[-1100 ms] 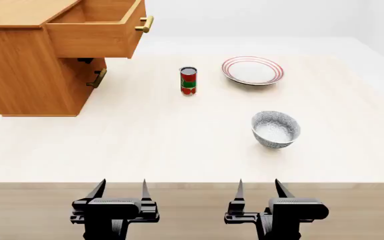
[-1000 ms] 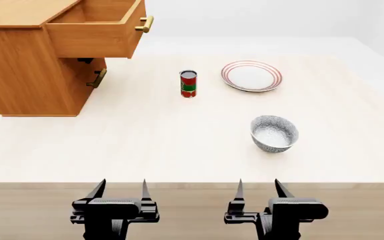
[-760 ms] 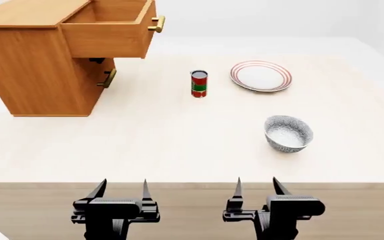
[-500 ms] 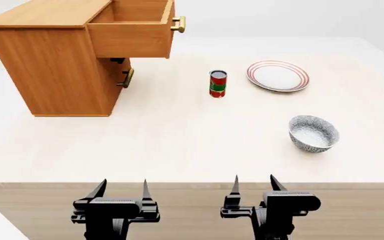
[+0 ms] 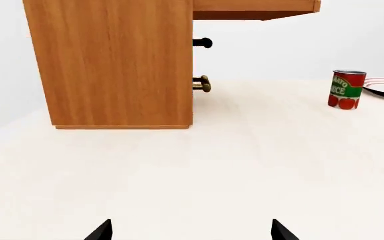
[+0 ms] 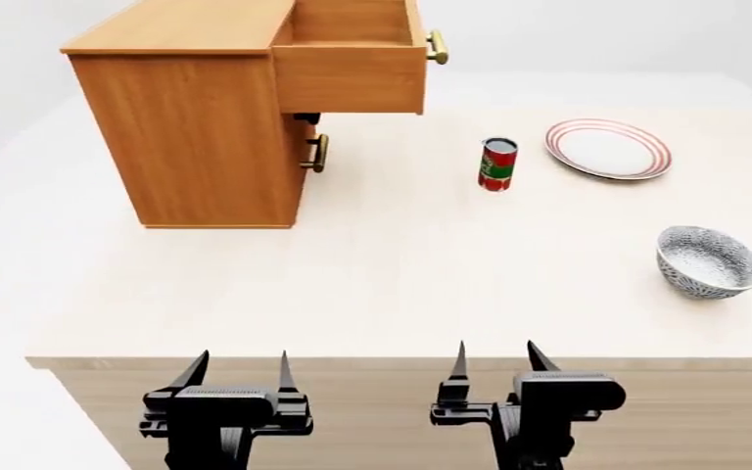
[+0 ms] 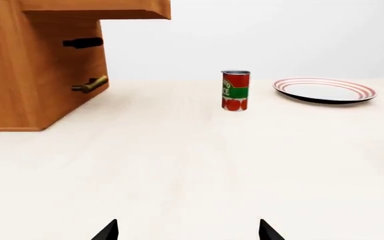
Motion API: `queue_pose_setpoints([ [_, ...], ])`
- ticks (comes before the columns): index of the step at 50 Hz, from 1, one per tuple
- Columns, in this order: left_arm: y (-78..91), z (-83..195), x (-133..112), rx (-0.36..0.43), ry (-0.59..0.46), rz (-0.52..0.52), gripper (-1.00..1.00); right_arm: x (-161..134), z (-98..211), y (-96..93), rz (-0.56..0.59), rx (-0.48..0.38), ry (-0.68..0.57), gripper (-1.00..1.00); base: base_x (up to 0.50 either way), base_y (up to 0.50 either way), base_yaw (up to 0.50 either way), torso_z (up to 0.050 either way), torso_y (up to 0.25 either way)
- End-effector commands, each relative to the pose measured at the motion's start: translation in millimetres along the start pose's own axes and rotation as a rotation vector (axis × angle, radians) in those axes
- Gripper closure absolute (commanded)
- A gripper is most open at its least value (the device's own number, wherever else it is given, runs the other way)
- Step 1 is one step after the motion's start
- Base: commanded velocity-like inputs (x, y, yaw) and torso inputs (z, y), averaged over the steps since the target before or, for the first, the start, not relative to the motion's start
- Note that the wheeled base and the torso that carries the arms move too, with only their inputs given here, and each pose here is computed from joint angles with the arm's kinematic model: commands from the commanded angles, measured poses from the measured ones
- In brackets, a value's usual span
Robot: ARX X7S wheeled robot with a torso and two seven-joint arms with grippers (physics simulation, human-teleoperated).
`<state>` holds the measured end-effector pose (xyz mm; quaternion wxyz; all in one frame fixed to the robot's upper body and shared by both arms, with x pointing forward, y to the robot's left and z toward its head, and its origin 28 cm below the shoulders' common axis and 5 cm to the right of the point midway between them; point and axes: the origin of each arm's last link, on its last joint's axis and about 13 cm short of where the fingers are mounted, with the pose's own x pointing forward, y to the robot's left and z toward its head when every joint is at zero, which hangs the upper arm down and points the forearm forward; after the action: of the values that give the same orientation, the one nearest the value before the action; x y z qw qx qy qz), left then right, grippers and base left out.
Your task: Put the bowl in the top drawer of the cabinet.
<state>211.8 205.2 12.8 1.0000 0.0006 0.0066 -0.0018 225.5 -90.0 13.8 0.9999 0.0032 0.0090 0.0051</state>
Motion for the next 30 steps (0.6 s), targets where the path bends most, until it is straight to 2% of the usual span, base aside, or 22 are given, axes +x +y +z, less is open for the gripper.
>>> queue_pose_setpoints([
  [1, 0.0, -0.1, -0.2, 0.0, 0.001, 0.0, -1.0, -1.1, 0.0, -0.3, 0.0, 0.001, 0.001, -1.0, 0.0, 0.43, 0.0, 0.0, 0.0],
  [3, 0.0, -0.1, -0.3, 0.0, 0.001, 0.0, -1.0, -1.2, -0.1, -0.3, 0.0, 0.002, 0.001, -1.0, 0.0, 0.43, 0.0, 0.0, 0.0],
  [19, 1.1, 3.2, -0.6, -0.003, 0.012, 0.002, -1.0, -7.6, 1.7, -4.1, -0.014, 0.009, 0.002, -1.0, 0.0, 0.0, 0.0, 0.0, 0.0],
  [30, 5.8, 36.3, -9.3, -0.06, -0.015, 0.025, -1.0, -21.6, 29.1, -10.5, -0.046, 0.0, -0.033, -1.0, 0.0, 0.0, 0.0, 0.0, 0.0],
])
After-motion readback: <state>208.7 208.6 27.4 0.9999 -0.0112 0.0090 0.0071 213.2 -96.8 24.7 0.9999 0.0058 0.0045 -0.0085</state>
